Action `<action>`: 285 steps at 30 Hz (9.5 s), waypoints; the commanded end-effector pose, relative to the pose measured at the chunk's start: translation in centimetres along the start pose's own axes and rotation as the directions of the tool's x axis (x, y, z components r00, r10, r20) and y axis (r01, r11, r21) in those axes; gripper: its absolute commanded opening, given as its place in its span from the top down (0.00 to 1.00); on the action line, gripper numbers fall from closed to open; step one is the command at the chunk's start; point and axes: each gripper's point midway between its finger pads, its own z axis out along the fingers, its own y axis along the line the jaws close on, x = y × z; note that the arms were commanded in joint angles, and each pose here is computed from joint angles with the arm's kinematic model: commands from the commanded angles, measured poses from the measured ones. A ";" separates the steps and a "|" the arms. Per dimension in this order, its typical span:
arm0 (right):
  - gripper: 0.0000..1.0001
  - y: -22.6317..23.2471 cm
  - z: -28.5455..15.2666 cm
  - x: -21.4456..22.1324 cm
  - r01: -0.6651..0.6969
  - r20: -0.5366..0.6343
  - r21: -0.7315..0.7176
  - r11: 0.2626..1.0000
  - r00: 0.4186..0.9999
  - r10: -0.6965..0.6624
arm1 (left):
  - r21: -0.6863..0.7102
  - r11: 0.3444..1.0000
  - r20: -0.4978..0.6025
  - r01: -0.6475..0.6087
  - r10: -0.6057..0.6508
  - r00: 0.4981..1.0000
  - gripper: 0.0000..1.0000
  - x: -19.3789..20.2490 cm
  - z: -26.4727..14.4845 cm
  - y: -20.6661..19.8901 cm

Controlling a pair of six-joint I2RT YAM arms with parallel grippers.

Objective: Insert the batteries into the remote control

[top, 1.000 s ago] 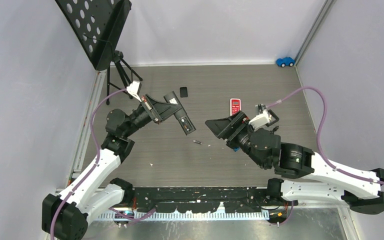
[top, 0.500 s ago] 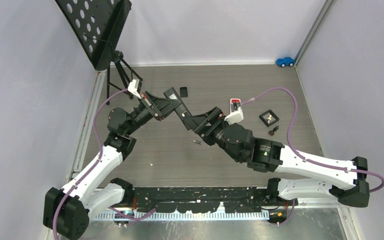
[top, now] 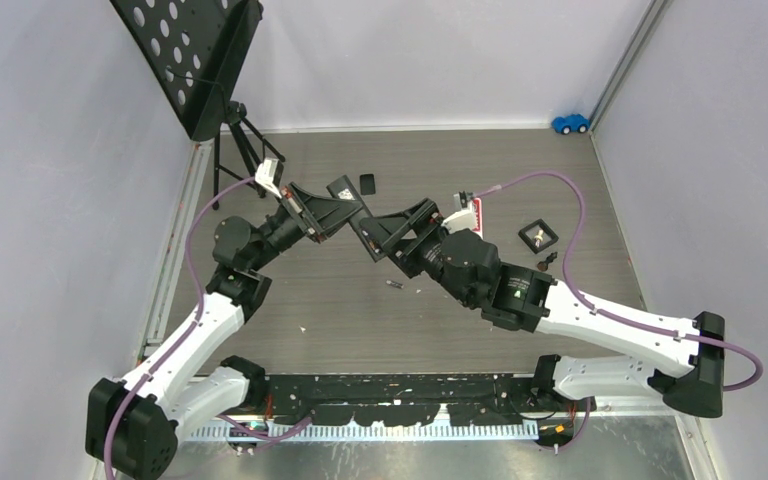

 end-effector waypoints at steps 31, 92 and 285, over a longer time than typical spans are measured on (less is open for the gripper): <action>0.40 3.5 0.1 0.0 -0.052 -0.087 -0.134 0.990 0.995 0.041 | 0.048 0.998 -0.035 -0.044 0.046 0.998 1.00 0.0 0.2 -3.2; 0.32 -14.6 -0.6 -3.7 0.573 -0.382 0.349 0.742 0.810 -0.446 | 0.034 0.781 -0.244 -0.624 0.612 0.752 1.00 5.8 -7.6 0.9; 0.84 -9.8 -0.9 4.3 0.770 -0.690 -0.016 0.638 0.453 -0.564 | -0.326 0.945 -0.308 -0.038 -0.068 0.949 1.00 5.4 -1.7 12.1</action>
